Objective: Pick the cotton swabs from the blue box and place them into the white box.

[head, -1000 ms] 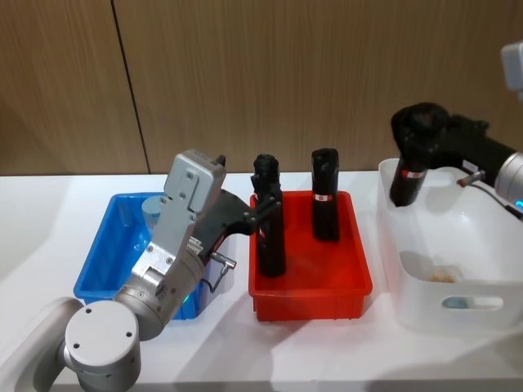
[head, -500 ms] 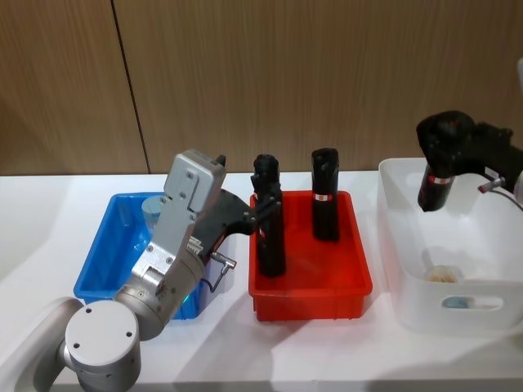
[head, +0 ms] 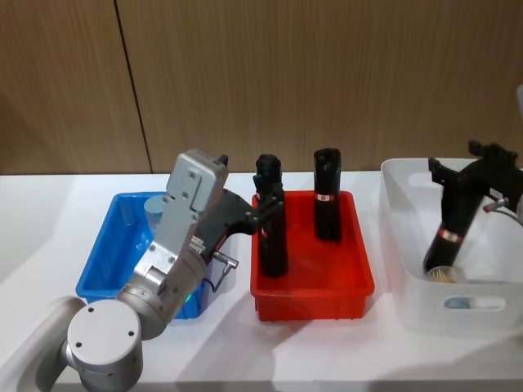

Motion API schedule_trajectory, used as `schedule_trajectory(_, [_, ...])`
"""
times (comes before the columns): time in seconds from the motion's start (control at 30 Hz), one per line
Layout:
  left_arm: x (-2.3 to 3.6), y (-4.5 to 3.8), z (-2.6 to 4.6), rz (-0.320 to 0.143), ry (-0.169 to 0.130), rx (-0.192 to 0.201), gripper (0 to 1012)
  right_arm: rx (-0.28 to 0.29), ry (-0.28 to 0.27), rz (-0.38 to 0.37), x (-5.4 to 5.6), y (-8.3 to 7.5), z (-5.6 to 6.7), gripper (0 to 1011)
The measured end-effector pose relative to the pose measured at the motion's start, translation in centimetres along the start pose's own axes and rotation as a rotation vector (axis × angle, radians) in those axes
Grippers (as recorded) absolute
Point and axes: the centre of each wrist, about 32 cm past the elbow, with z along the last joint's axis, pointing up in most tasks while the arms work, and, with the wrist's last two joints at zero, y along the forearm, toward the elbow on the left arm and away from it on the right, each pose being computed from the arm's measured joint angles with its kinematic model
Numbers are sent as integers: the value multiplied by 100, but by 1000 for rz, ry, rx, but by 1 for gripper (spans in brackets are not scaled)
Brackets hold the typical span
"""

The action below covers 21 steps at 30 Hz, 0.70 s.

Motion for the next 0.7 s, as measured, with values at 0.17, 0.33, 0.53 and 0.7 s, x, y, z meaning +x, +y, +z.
schedule_trajectory(0.17, [0, 0, 0, 0, 0, 0, 1003, -5, 1, -2, -4, 6, -48, 970])
schedule_trajectory(0.33, [0, 0, 0, 0, 0, 0, 1003, -8, 3, -4, -6, 9, -75, 1001])
schedule_trajectory(0.53, [0, 0, 0, 0, 0, 0, 1003, -9, 3, -6, -7, 10, -96, 1001])
schedule_trajectory(0.7, [0, 0, 0, 0, 0, 0, 1003, -9, 4, -6, -12, 7, -106, 1001])
